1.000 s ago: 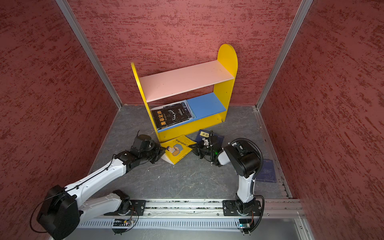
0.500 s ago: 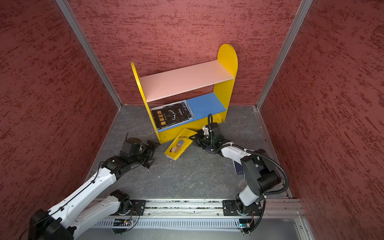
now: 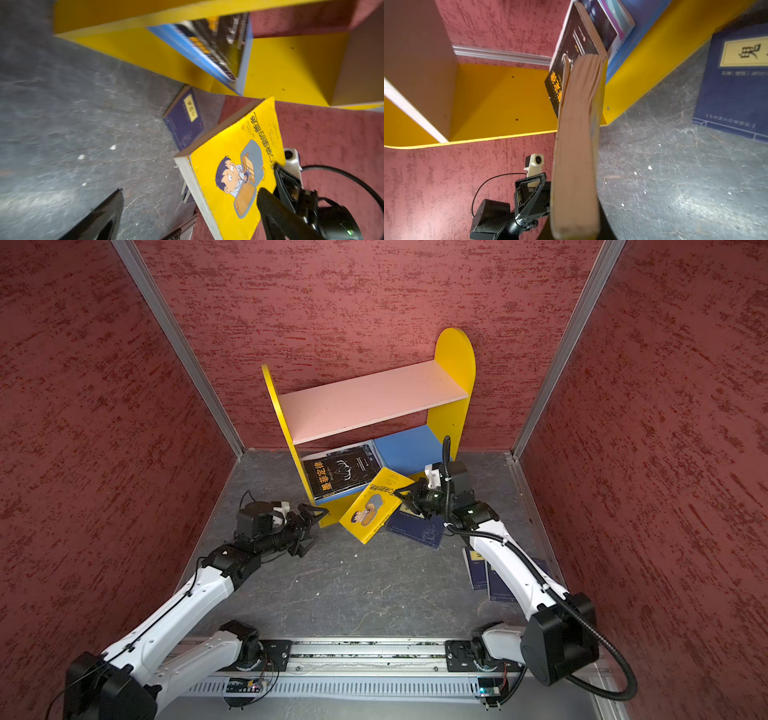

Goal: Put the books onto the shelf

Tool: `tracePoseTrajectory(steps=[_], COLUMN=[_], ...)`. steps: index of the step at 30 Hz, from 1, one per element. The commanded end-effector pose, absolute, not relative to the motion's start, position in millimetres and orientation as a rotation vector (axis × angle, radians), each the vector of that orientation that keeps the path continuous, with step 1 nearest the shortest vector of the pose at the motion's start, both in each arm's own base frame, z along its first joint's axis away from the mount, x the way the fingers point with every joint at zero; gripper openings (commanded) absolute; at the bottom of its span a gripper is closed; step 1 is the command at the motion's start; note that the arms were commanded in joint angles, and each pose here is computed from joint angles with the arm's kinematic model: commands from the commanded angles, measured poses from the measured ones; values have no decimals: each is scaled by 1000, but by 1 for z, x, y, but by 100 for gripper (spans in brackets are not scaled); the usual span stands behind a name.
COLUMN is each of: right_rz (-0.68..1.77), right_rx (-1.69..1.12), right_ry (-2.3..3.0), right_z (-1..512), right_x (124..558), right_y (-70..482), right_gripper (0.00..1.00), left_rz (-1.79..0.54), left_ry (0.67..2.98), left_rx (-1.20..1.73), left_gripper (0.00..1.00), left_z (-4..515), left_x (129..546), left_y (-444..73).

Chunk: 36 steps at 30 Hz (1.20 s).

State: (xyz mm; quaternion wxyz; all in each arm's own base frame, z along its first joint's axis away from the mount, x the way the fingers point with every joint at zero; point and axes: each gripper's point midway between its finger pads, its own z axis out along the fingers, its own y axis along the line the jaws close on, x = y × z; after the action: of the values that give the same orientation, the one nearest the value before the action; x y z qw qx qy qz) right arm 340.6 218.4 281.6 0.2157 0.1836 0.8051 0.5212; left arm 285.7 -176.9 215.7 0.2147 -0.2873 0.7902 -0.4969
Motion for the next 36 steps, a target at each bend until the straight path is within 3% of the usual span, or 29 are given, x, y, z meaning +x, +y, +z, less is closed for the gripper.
tracePoseTrajectory(steps=[1, 9, 20, 31, 36], right_rz=[1530, 1604, 1737, 1812, 1824], right_rx=[492, 469, 450, 459, 457], right_ry=[1985, 1806, 1665, 1651, 1661], right_z=[345, 376, 395, 389, 384], right_x=[352, 371, 385, 380, 378], right_y=[210, 207, 212, 219, 222], right_gripper=[10, 11, 11, 11, 12], left_rz=[-1558, -1697, -1750, -1737, -1683], left_ry=[2038, 1988, 1985, 1895, 1830], left_rx=[-503, -391, -338, -372, -303], left_gripper=[100, 100, 88, 67, 48], left_z=[276, 302, 307, 312, 331], left_x=[293, 306, 331, 338, 334], left_y=[-198, -221, -247, -244, -245])
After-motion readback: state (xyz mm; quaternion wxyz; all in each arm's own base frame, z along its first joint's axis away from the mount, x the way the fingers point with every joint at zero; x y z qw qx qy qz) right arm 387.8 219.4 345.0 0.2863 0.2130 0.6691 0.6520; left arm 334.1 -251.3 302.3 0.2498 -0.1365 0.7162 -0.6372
